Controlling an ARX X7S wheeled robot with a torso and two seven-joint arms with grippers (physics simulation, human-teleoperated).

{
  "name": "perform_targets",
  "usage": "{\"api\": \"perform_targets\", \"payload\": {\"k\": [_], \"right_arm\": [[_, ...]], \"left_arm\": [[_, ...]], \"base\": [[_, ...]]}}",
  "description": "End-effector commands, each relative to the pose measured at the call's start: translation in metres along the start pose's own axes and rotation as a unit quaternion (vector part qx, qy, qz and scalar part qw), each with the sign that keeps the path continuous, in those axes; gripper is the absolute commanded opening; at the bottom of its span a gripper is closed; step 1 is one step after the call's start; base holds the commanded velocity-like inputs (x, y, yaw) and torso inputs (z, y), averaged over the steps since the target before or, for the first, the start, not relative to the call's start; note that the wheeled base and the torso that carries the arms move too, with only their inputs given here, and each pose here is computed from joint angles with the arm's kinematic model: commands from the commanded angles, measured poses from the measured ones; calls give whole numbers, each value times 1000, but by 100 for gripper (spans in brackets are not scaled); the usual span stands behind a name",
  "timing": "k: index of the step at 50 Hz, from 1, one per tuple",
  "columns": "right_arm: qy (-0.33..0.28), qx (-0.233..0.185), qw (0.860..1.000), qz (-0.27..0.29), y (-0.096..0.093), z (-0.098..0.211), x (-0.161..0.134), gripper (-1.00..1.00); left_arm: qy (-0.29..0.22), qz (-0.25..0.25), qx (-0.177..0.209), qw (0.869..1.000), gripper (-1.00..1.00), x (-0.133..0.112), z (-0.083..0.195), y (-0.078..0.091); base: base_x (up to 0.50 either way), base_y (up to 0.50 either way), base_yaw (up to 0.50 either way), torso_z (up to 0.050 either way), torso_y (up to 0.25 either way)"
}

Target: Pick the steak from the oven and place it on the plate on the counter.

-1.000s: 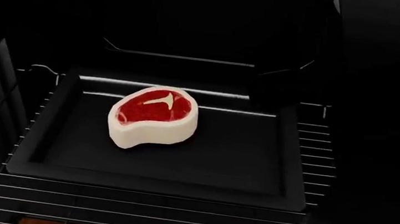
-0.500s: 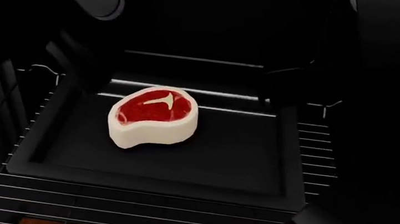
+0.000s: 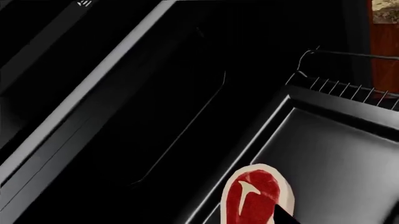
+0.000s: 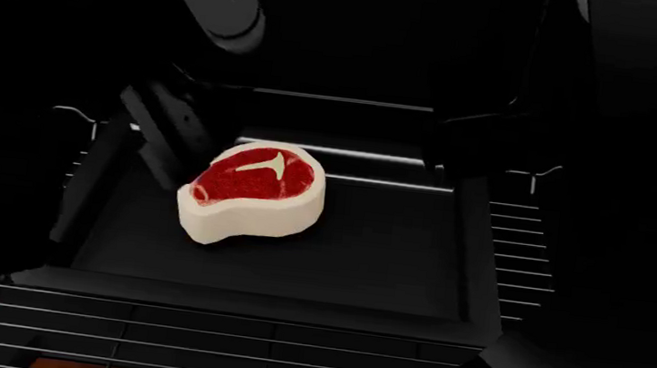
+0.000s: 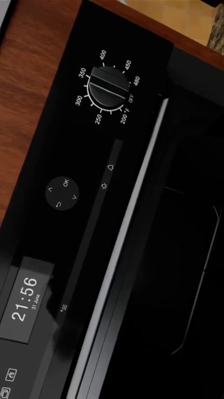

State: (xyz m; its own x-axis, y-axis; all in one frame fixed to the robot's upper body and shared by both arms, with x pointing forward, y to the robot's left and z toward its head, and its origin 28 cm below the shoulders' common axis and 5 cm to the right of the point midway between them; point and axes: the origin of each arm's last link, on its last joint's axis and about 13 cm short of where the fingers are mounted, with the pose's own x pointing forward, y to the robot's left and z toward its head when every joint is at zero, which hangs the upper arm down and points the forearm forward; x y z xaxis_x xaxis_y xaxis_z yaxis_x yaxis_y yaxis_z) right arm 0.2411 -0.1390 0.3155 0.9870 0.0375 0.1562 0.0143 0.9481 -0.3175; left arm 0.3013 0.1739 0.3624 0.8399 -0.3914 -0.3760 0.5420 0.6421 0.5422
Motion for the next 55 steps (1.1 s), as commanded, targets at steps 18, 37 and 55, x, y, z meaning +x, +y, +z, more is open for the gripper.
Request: {"api": "perform_targets", "payload": {"k": [18, 37, 55], "right_arm": [[9, 3, 1000, 4, 2, -5, 1, 100], [18, 0, 1000, 11, 5, -8, 9, 100], [25, 0, 1000, 11, 6, -11, 9, 100]], "left_arm": [[78, -102, -14, 992, 100, 49, -8, 12], [102, -157, -41, 982, 100, 77, -23, 17], [133, -169, -55, 975, 100, 101, -41, 19]], "base": [[0, 0, 0, 0, 0], [0, 0, 0, 0, 0], [0, 0, 0, 0, 0]]}}
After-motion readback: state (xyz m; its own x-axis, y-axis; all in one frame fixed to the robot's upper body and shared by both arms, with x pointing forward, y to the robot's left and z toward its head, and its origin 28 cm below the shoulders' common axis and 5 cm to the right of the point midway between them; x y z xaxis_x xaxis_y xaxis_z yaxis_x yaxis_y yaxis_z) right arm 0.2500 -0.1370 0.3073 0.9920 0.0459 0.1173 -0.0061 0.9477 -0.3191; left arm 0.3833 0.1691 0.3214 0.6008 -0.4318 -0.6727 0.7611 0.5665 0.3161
